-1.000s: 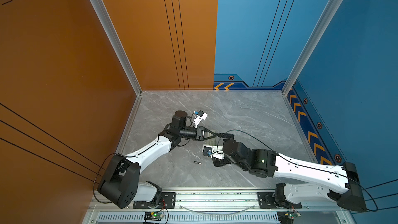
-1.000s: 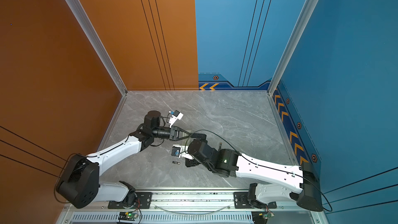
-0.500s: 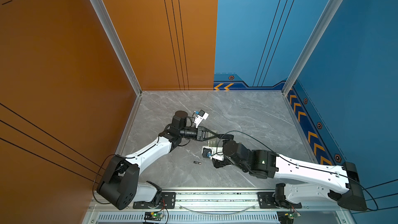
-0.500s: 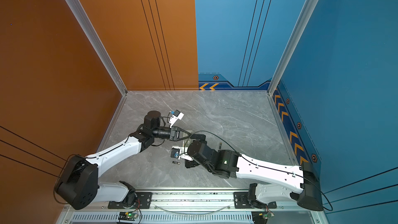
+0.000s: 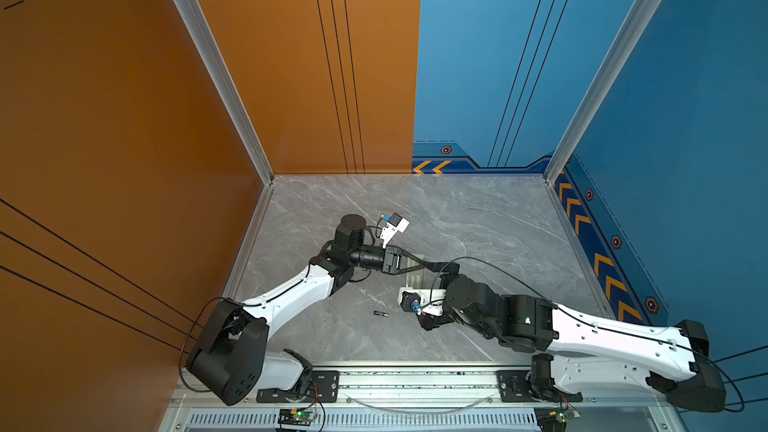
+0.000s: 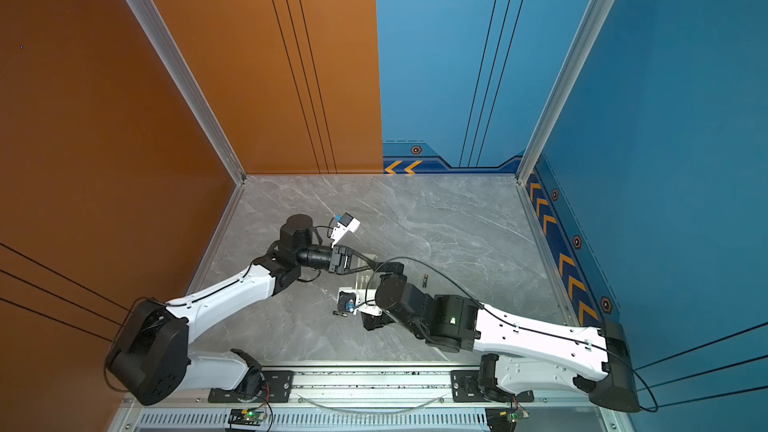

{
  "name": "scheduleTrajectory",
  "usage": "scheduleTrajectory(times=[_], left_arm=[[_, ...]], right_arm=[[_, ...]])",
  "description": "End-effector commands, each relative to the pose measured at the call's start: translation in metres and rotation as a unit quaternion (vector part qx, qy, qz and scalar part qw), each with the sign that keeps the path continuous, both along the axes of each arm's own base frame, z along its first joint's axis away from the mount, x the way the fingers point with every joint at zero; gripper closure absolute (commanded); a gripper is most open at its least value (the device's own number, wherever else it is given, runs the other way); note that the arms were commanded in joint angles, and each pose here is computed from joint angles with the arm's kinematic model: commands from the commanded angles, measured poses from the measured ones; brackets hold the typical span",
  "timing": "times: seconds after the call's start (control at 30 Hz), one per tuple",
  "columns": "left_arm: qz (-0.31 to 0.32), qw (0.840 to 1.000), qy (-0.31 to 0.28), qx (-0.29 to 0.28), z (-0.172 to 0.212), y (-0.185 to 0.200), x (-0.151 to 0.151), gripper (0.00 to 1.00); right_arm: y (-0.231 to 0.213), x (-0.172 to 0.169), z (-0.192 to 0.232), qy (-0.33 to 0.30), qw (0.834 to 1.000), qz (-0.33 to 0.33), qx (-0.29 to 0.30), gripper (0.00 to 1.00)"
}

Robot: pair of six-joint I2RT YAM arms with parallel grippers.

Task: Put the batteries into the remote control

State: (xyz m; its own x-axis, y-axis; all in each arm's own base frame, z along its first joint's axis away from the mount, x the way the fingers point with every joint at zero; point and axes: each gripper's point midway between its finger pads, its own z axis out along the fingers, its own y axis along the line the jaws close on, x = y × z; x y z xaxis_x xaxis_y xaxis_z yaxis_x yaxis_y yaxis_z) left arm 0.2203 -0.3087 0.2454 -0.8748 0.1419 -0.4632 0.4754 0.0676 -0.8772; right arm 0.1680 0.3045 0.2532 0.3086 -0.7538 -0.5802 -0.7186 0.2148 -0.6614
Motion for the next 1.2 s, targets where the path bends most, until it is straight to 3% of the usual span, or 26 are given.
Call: scheduleTrajectory(times=[0.0,0.4,0.73,1.17], left_arm=[[-0.035,0.999,-0.001,-0.018,0.007,-0.004,-0.014,1.0],[-0.042,0.999,-0.001,-0.018,0.007,-0.006,-0.019,1.0],[-0.04,0.999,0.002,-0.016,0.004,-0.006,-0.018,1.0],[-0.034,0.999,0.009,-0.013,0.0,-0.005,-0.014,1.0]], right_arm=[[-0.002,-0.004,-0.001,-0.002,1.0,0.005,0.004,0.0],[-0.003,0.005,0.0,-0.048,0.998,-0.019,-0.027,0.0],[-0.007,0.012,0.014,-0.094,0.994,-0.046,-0.017,0.0],[-0.009,0.013,0.023,-0.106,0.993,-0.054,-0.003,0.0]])
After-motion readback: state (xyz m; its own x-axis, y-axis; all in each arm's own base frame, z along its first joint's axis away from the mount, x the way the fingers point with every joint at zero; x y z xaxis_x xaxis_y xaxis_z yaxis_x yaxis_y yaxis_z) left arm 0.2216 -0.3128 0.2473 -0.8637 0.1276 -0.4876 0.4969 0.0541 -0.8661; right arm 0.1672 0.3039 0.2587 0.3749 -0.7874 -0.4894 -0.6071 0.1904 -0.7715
